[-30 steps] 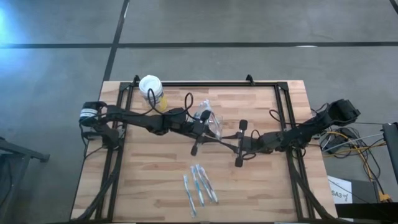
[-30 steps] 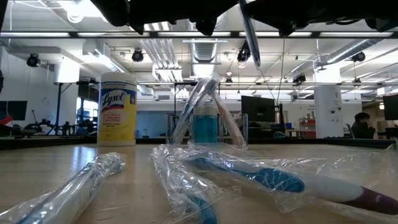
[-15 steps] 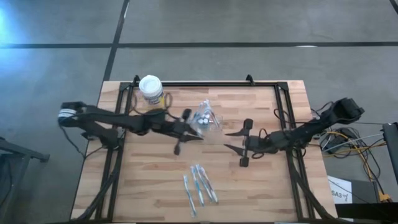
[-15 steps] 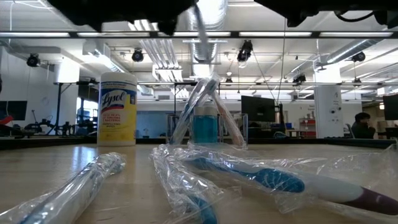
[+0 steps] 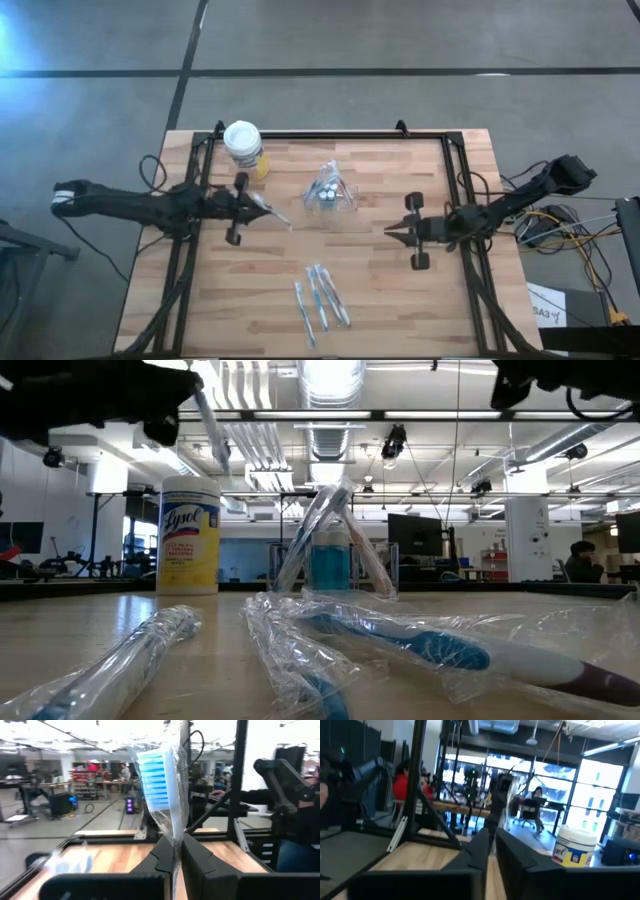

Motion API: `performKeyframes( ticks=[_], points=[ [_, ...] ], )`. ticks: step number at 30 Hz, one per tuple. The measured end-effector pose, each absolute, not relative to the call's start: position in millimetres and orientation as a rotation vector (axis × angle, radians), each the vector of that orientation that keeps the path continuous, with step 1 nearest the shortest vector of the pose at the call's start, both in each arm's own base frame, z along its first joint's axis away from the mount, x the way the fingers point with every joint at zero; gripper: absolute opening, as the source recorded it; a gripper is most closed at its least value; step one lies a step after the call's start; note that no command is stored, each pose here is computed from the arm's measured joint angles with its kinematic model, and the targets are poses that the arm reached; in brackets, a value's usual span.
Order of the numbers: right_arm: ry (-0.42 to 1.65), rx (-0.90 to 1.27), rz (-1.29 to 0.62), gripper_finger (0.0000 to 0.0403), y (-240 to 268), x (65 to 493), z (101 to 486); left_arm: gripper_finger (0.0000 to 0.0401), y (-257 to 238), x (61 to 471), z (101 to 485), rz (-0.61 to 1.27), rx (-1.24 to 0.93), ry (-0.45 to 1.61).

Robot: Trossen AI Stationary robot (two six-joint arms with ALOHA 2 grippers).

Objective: Pick & Place toothbrushing station
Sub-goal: Put the blue toothbrush into the left section of the transparent organizer

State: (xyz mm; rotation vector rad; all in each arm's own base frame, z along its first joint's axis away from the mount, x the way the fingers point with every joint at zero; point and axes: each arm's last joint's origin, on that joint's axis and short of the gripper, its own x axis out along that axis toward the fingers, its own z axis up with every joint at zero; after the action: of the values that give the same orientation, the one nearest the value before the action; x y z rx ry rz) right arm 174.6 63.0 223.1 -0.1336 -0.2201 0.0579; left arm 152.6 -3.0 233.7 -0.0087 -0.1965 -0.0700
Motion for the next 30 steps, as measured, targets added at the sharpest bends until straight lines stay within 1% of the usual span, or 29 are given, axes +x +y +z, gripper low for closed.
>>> performKeyframes(
  ticks=[2,5,11,16,22,26,30],
  points=[
    [-0.243,-0.128,0.055,0.0013,59,166,216,0.0016,-3,145,228,-0.061,-0.015,-0.211],
    [-0.301,-0.107,0.048,0.0009,55,154,210,0.0016,-3,136,221,-0.061,-0.015,-0.223],
    [-0.354,-0.083,0.043,0.0008,46,134,195,0.0016,-3,128,215,-0.061,-0.017,-0.230],
    [-0.363,-0.079,0.042,0.0008,45,131,197,0.0021,-2,123,218,-0.041,-0.019,-0.258],
    [-0.337,-0.094,0.044,0.0008,45,131,195,0.0016,0,122,218,0.019,-0.025,-0.249],
    [-0.343,-0.104,0.040,0.0008,45,131,195,0.0016,2,126,233,0.084,-0.045,-0.266],
    [-0.359,-0.107,0.037,0.0008,45,131,197,0.0016,2,141,256,0.103,0.013,-0.235]
  ],
)
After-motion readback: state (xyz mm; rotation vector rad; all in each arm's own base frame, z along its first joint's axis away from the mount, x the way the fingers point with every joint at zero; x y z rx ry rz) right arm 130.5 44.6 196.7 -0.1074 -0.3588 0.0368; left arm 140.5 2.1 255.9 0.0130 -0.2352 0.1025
